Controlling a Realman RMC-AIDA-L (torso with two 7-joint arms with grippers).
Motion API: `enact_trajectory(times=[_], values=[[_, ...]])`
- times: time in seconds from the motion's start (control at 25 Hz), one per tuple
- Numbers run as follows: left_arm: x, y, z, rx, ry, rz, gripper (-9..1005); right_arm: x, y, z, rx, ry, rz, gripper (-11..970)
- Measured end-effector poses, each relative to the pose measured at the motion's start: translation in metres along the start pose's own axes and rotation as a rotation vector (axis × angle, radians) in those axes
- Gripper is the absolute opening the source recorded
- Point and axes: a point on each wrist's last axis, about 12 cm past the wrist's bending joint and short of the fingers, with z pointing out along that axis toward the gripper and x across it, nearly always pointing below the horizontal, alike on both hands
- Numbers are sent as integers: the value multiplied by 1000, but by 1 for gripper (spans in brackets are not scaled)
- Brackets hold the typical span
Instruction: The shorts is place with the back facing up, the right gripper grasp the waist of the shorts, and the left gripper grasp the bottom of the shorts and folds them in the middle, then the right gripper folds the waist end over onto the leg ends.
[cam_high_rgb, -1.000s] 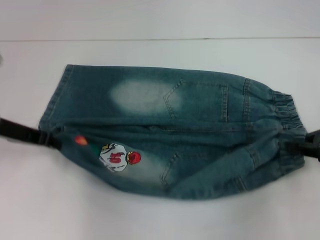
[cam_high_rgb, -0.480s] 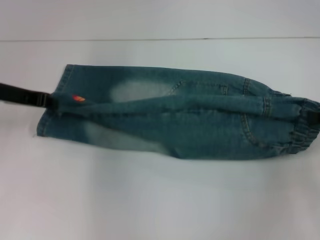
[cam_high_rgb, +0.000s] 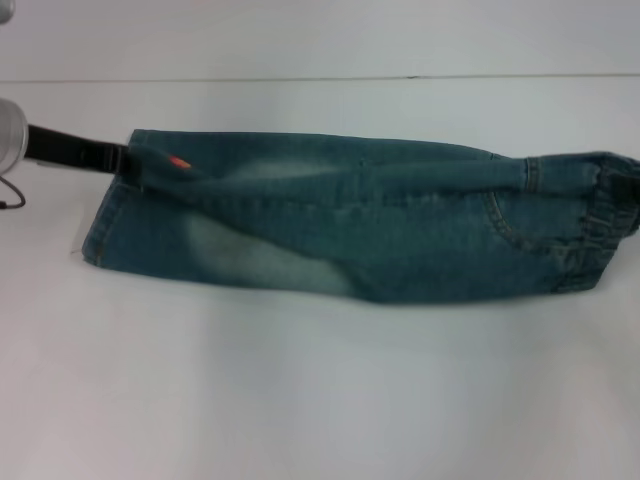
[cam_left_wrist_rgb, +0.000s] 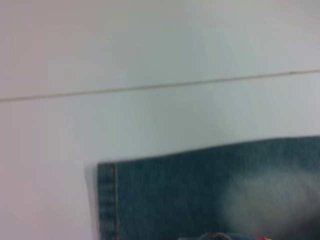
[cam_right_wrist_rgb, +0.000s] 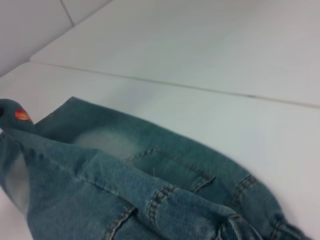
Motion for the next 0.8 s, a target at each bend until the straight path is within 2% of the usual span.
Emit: enact_trajectory(times=[0.28, 0.52, 0.8], values=[[-11, 0, 2, -37, -46, -20, 71, -17, -3, 7, 17, 2, -38, 50], [-15, 7, 2, -74, -82, -45, 70, -30, -3, 10, 19, -6, -38, 50], [-20, 7, 2, -85, -102, -42, 75, -44, 10, 15, -73, 10, -32, 50]])
